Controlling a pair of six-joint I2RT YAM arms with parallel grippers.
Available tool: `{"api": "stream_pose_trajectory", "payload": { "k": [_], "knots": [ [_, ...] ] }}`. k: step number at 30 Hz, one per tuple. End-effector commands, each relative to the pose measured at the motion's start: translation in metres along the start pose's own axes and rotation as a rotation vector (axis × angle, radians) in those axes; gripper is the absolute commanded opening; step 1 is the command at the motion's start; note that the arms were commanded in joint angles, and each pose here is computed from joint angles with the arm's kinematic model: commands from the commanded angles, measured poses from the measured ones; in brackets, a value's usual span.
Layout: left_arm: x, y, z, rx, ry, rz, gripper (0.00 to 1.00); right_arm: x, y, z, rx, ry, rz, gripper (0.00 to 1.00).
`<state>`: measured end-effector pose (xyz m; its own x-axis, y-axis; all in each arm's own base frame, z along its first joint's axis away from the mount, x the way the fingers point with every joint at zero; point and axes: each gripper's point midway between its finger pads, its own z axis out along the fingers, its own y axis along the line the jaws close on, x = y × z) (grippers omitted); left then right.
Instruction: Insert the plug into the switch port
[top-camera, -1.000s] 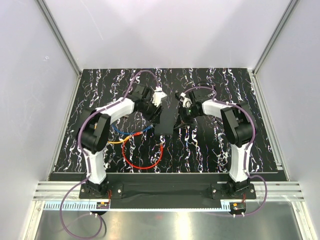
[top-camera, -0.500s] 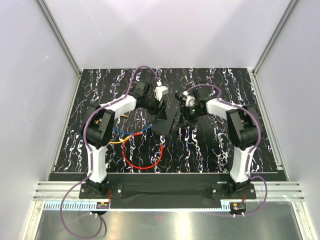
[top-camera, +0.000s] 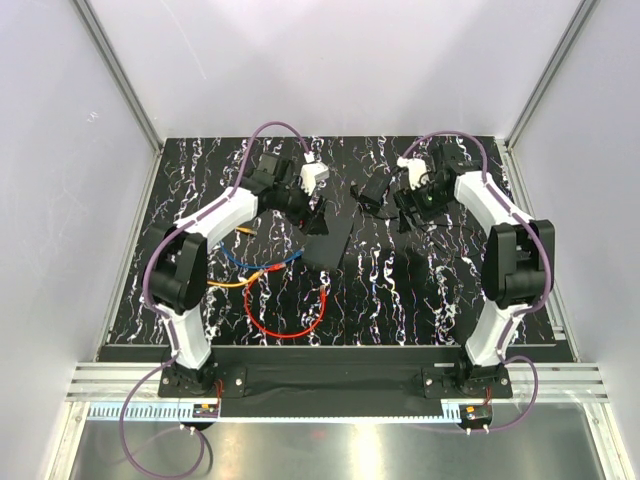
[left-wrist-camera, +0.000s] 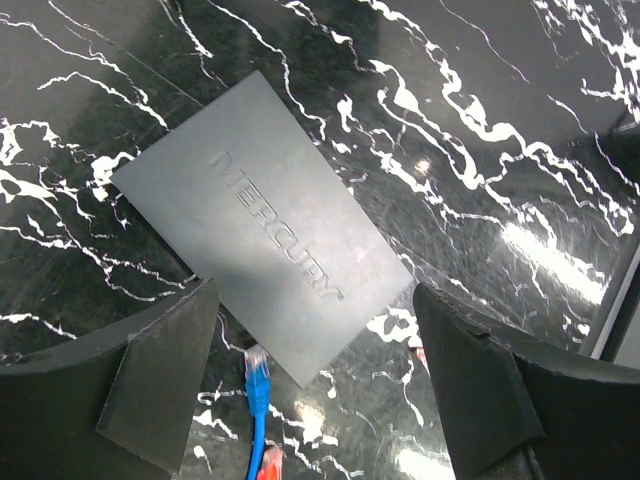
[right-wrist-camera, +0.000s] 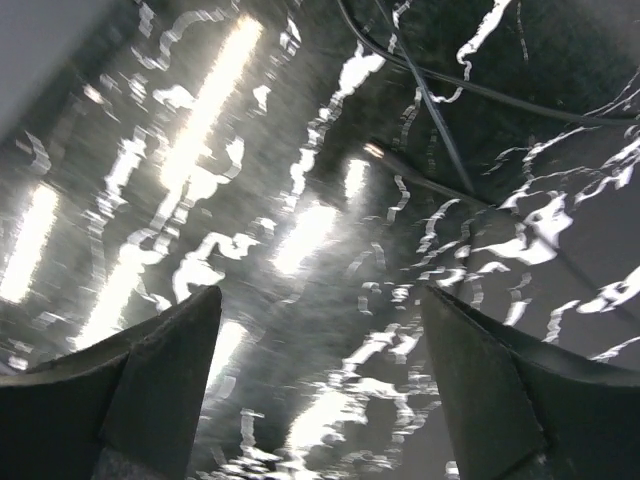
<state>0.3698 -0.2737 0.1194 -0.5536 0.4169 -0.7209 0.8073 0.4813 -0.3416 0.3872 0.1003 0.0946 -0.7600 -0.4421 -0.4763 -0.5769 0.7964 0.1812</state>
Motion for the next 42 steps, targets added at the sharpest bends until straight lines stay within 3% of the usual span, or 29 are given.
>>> {"api": "stream_pose_trajectory", "payload": {
  "k": [1, 3, 4, 7, 15, 38, 41, 42],
  "knots": [
    [-0.018, -0.016, -0.022, 0.025, -0.038, 0.100, 0.85, 0.005, -0.022, -0.003, 0.028, 0.063, -0.151, 0.80],
    [-0.017, -0.023, -0.024, 0.057, -0.037, 0.119, 0.84, 0.003, -0.024, 0.005, 0.010, 0.065, -0.202, 0.67],
    [-0.017, -0.026, -0.026, 0.068, -0.039, 0.124, 0.84, -0.005, -0.029, 0.007, 0.018, 0.048, -0.216, 0.52],
    [-0.017, -0.036, -0.029, 0.113, -0.046, 0.131, 0.83, -0.013, -0.035, 0.019, -0.011, 0.044, -0.283, 0.40],
    [-0.016, -0.039, -0.029, 0.127, -0.053, 0.136, 0.82, -0.020, -0.043, 0.042, -0.072, 0.049, -0.427, 0.43],
    [-0.010, -0.032, -0.025, 0.114, -0.028, 0.131, 0.83, 0.006, -0.037, 0.092, -0.132, 0.148, -0.510, 0.42],
    [-0.010, -0.034, -0.026, 0.117, -0.030, 0.134, 0.83, 0.010, -0.038, 0.097, -0.121, 0.162, -0.524, 0.38],
    [-0.012, -0.034, -0.027, 0.116, -0.034, 0.140, 0.83, 0.015, -0.037, 0.098, -0.122, 0.174, -0.538, 0.31]
  ]
}}
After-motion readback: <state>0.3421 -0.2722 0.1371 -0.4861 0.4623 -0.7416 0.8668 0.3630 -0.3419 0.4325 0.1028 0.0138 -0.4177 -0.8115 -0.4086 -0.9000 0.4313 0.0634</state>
